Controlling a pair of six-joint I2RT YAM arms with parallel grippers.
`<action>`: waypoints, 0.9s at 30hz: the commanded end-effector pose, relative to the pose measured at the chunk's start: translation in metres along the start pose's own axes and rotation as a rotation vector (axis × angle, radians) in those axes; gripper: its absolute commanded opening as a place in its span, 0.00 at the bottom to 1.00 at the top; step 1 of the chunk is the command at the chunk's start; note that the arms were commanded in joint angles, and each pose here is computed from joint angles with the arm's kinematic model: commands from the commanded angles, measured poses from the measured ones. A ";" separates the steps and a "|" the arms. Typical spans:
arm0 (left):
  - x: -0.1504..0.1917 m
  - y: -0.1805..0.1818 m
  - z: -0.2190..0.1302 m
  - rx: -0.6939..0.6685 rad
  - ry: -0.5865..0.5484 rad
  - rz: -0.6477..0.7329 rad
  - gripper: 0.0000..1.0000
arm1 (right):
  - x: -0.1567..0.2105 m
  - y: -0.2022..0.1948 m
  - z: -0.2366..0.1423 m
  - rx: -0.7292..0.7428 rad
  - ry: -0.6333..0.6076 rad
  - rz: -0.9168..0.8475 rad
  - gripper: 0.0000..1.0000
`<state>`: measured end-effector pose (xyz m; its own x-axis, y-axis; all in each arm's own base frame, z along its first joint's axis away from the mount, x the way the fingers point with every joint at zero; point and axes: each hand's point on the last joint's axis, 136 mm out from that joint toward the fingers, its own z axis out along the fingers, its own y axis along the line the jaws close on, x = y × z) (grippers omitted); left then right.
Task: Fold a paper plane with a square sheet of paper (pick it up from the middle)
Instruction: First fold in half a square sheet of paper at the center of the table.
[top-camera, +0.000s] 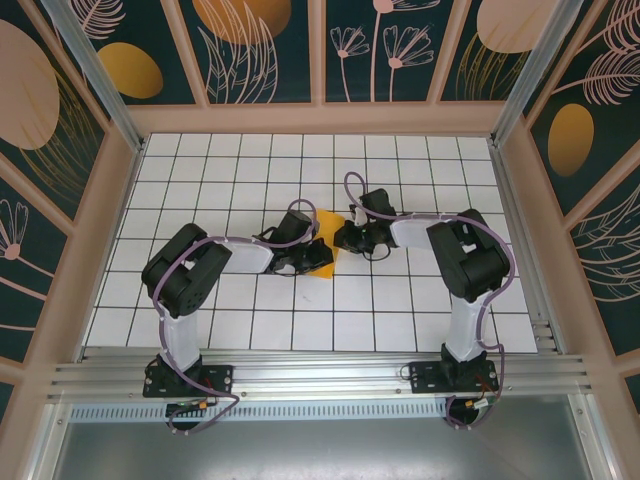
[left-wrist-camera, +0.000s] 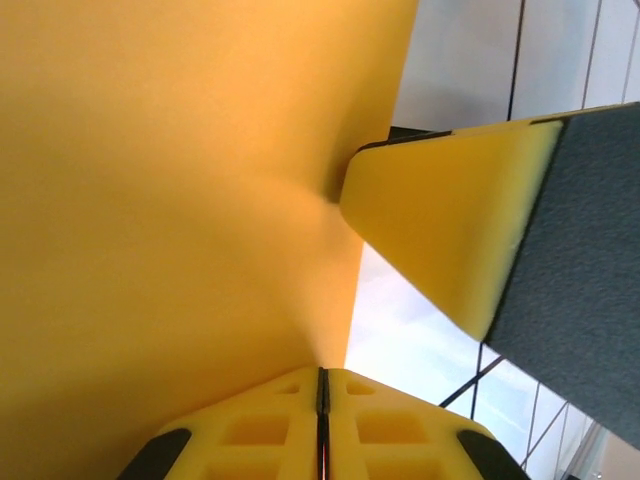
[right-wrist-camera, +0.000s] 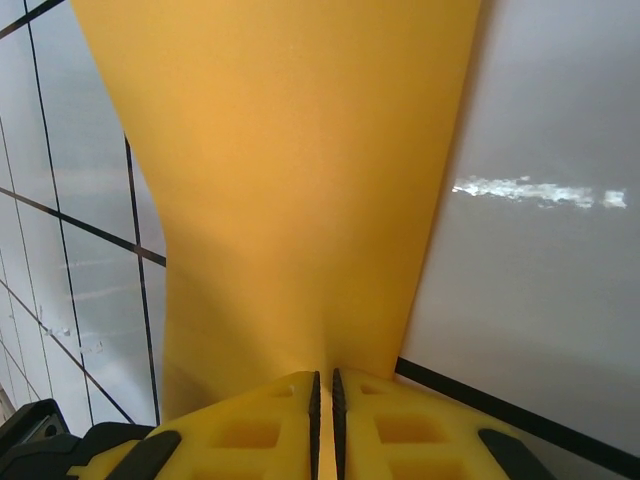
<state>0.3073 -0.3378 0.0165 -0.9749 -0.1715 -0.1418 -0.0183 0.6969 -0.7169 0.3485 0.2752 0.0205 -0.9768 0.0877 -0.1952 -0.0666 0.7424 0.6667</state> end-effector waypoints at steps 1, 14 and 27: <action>0.010 0.016 0.003 -0.060 0.023 0.009 0.09 | -0.006 -0.010 0.003 0.031 0.011 -0.008 0.14; 0.024 0.038 0.004 -0.116 0.055 -0.017 0.07 | -0.031 -0.022 0.000 0.055 -0.019 -0.020 0.11; 0.026 0.041 0.004 -0.121 0.062 -0.022 0.06 | -0.060 -0.027 0.005 0.060 -0.045 -0.022 0.11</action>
<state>0.3075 -0.3362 0.0147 -0.9728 -0.1700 -0.1572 -0.0068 0.6998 -0.7143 0.3954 0.2619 0.0193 -0.9719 0.0915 -0.2170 -0.0753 0.7525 0.6543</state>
